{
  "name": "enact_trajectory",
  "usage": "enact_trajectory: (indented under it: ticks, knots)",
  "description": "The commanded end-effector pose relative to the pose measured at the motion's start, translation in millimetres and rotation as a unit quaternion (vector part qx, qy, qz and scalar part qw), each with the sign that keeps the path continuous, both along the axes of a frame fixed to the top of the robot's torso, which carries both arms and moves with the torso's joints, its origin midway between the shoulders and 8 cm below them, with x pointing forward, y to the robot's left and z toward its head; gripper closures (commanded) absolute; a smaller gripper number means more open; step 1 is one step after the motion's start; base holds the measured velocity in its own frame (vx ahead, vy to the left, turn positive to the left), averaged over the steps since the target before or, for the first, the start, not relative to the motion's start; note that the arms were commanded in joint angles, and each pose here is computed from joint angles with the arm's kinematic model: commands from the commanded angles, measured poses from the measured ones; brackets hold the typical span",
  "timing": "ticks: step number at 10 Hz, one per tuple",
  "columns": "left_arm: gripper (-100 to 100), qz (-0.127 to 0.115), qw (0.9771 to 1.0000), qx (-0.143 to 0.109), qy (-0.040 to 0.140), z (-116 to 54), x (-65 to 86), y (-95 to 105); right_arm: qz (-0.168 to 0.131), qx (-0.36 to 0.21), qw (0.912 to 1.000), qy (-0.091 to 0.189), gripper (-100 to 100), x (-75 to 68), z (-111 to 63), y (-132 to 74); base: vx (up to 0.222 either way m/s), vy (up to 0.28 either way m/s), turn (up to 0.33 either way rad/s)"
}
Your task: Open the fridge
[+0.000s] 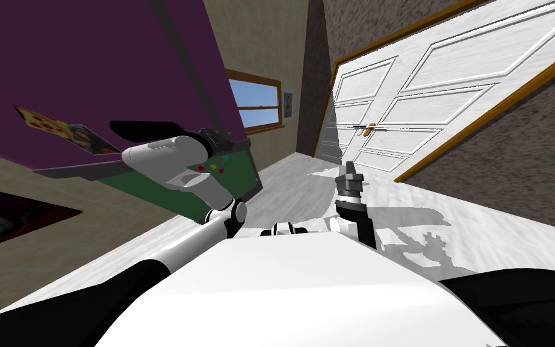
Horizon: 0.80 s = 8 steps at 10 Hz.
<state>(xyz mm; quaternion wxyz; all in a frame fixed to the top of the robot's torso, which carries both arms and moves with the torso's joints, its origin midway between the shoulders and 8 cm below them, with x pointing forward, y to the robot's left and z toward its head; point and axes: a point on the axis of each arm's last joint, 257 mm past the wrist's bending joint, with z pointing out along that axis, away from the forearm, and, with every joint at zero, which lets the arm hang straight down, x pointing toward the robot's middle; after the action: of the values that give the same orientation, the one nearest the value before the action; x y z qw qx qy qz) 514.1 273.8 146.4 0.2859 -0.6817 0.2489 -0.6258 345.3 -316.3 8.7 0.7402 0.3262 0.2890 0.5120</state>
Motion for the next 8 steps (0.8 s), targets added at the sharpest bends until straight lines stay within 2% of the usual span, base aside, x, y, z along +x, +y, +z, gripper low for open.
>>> enact_trajectory:
  ticks: [1,4,8]
  knots:
    - [100,-0.021,0.9998,-0.002,0.000,0.9,-6.7,-15.9,0.000,0.000,1.0000,0.000,0,0.0,0.1,0.0,-0.217,0.150,-0.059]
    - [100,-0.053,0.9986,-0.002,0.001,2.1,-17.8,-39.3,0.000,0.000,1.0000,0.000,0,0.1,0.1,0.1,-0.243,0.126,-0.046]
    - [100,-0.096,0.9954,0.000,0.001,2.9,-34.7,-69.5,0.000,0.000,1.0000,0.000,0,0.1,0.1,0.1,-0.251,0.130,-0.041]
